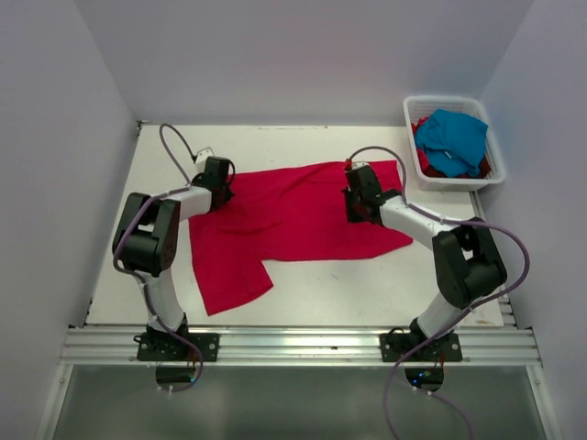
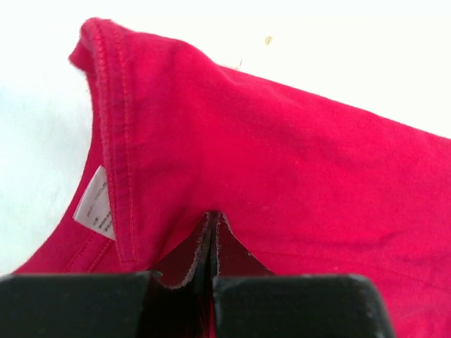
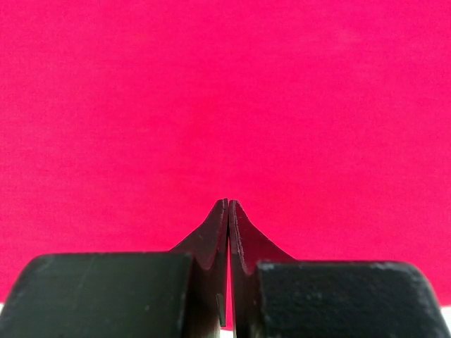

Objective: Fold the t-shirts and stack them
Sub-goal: Fold the flattened tshirt in 1/3 of the way

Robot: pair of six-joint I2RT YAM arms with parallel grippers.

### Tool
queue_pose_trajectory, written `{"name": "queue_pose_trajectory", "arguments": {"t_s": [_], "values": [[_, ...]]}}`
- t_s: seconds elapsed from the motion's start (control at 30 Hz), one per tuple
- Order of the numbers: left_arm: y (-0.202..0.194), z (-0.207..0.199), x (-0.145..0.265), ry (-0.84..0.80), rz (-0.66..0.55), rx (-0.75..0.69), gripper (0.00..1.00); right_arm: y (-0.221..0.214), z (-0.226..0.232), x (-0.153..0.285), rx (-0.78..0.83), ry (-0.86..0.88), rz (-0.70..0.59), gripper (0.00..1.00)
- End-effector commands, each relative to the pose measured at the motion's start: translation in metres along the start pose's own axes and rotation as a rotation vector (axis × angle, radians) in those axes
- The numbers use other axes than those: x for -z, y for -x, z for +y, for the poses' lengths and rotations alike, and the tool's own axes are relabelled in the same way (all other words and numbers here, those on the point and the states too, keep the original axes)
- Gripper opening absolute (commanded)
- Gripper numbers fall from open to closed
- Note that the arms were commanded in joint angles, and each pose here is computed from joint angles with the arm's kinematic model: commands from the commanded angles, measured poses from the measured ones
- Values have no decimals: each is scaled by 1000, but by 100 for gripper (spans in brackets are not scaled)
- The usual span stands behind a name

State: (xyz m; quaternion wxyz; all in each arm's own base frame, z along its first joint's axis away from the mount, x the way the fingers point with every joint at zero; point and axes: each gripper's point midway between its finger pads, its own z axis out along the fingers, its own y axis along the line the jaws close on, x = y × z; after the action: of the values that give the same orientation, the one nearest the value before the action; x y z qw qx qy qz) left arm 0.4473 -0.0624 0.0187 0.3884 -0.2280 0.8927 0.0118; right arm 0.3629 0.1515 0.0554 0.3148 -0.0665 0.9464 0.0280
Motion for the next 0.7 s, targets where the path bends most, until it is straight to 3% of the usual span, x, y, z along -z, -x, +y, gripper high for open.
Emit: {"name": "queue_pose_trajectory", "arguments": {"t_s": [0.0, 0.07, 0.27, 0.67], "values": [[-2, 17, -24, 56, 68, -65, 0, 44, -25, 21, -77, -164, -150, 0], [8, 20, -34, 64, 75, -78, 0, 57, -43, 24, -114, -264, -189, 1], [32, 38, -43, 38, 75, -16, 0, 86, -77, 11, -225, -346, -198, 25], [35, 34, -35, 7, 83, -30, 0, 119, -82, -73, -233, -259, -103, 38]]}}
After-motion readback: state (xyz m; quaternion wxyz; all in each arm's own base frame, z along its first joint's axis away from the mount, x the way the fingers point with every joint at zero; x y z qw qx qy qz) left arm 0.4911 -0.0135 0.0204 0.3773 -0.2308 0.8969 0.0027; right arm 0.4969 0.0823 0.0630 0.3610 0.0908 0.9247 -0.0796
